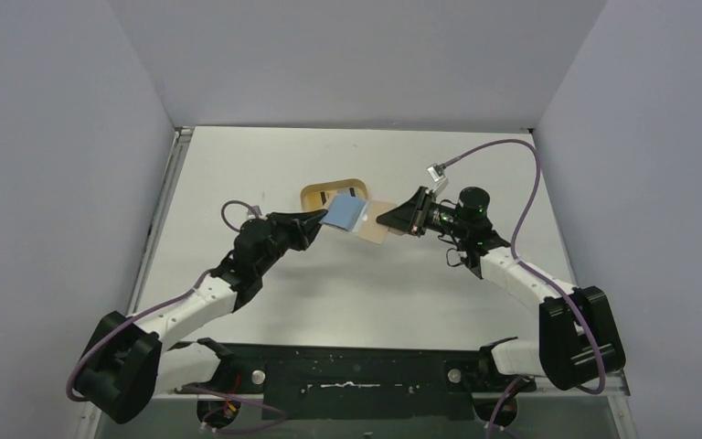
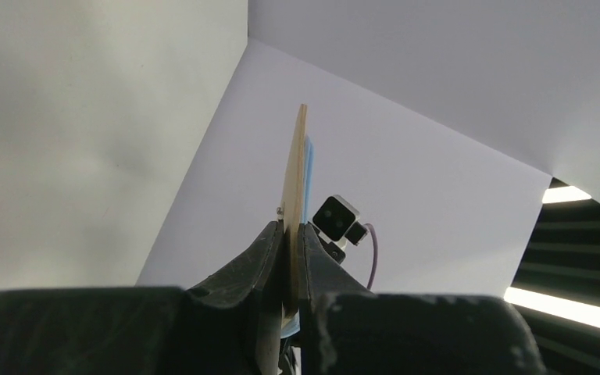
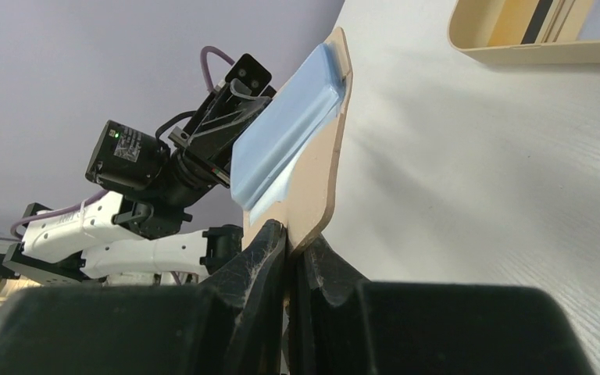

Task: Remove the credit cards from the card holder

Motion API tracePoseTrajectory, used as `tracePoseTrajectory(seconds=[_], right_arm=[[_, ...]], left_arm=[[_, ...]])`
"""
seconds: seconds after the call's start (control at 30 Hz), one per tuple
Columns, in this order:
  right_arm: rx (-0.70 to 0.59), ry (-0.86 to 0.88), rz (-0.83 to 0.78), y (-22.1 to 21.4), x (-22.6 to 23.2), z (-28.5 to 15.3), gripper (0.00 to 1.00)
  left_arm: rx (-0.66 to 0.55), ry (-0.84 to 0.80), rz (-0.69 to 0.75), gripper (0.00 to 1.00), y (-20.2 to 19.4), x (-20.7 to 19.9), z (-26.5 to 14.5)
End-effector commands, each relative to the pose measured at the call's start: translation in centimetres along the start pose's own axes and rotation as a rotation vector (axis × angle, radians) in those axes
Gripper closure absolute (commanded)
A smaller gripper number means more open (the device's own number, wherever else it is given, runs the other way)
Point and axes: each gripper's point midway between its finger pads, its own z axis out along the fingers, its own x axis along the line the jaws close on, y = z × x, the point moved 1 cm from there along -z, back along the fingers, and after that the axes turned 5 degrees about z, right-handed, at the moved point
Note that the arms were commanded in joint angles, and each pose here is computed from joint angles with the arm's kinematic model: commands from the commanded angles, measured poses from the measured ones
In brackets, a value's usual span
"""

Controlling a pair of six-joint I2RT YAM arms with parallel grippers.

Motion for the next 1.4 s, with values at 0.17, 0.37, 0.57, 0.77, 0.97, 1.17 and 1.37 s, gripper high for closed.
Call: tracePoseTrajectory(seconds=[0.17, 0.37, 0.57, 0.77, 0.97, 1.17, 1.37], right_arm=[[-0.023, 0.052, -0.075, 0.6, 1.2, -0.5, 1.0], [-0.011, 0.026, -0.059, 0.2, 0.0, -0.3, 1.0], [0.041, -0.091, -0.073, -0.6, -1.9, 0.1, 0.87], [0.103, -0.185, -0.103, -1.8, -3.7, 0.6, 0.16], [0.103, -0.209, -0.113, -1.1, -4.5, 1.1, 0.0], [0.084, -0.248, -0.126, 0.7, -5.6, 1.8, 0.0], [0.088, -0.242, -0.14, 1.1, -5.7, 3.3, 0.0]], left_arm=[[-0.153, -0.042, 0.149, 1.0, 2.9, -3.2, -0.6], [-0.166, -0.031, 0.31, 1.0, 2.7, -4.3, -0.7], [-0.203, -0.008, 0.573, 1.0, 2.9, -6.0, -1.7], [-0.226, 0.033, 0.79, 1.0, 3.5, -6.0, -2.1], [-0.223, 0.077, 0.964, 1.0, 3.9, -4.9, -1.3], [-0.267, 0.168, 1.236, 1.0, 3.9, -4.4, -0.8], [-0.27, 0.226, 1.263, 1.0, 4.0, -2.3, 0.3]])
